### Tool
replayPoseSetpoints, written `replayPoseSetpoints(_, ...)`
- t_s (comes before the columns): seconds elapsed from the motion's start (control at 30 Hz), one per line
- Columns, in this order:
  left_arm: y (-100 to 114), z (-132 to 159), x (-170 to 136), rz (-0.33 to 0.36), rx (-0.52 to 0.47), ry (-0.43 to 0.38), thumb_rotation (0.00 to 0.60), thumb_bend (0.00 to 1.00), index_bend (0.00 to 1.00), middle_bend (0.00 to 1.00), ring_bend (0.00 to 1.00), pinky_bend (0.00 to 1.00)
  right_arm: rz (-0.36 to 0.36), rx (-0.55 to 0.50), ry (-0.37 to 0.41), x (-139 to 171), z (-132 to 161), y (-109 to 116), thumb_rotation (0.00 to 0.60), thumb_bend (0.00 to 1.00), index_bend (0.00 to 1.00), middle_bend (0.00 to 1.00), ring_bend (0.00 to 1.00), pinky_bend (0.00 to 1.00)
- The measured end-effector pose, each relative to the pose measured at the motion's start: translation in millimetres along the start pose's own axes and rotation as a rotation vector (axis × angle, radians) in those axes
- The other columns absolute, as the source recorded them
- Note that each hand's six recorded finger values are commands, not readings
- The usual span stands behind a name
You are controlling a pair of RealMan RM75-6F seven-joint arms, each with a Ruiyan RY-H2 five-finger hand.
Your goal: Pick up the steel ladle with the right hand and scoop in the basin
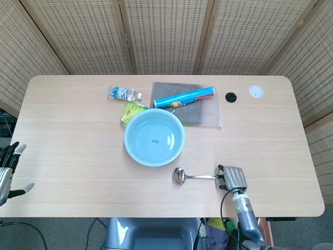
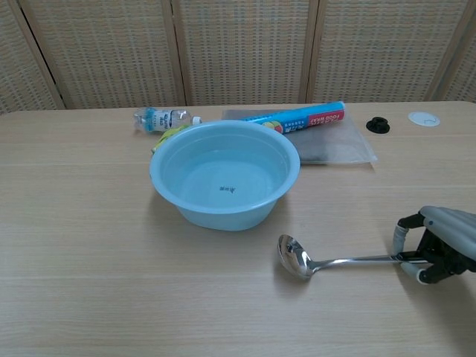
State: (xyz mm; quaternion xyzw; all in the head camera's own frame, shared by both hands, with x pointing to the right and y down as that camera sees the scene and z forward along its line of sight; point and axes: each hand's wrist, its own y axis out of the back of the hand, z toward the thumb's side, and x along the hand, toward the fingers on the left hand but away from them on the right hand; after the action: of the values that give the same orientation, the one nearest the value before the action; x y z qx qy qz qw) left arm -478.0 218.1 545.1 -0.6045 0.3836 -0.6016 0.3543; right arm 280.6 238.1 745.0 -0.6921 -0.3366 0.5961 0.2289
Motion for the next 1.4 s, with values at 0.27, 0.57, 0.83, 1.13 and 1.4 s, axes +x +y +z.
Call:
replayPoseSetpoints(0.27,0.1,-0.1,-0.7,0.000,-0.001,-0.001,0.600,0.00,0.00,0.00,0.00,0.00,-0.020,-0.073,0.035,1.2,-6.3,29.7,0.600,0.82,0.76,0.98,0.96,1.00)
replayPoseSetpoints(0.57,-1.0,0.5,-0.1,-0.002,0.003,0.000,0.600,0.00,0.00,0.00,0.00,0.00,-0.076,-0.062,0.033,0.5,-30.9,71.5,0.600,0.82,0.76,0.98,0.96,1.00)
replayPoseSetpoints(0.83,-3.0,-0.1,2.3,-0.009,0.006,0.006,0.600,0.00,0.00,0.00,0.00,0.00,-0.140,0.001,0.032,2.6,-52.0,114.7,0.600,0.82,0.76,0.98,0.96,1.00)
replayPoseSetpoints(1.13,-4.4,1.4,4.6,-0.015,0.010,0.008,0.600,0.00,0.00,0.00,0.00,0.00,-0.233,0.096,0.070,-12.1,-32.3,170.3,0.600,0.83,0.76,0.98,0.96,1.00)
replayPoseSetpoints(1.4,-5.6,3.5,9.0,-0.024,0.008,0.013,0.600,0.00,0.00,0.00,0.00,0.00,-0.290,0.236,0.100,-45.0,28.0,212.0,0.600,0.84,0.77,0.98,0.96,1.00)
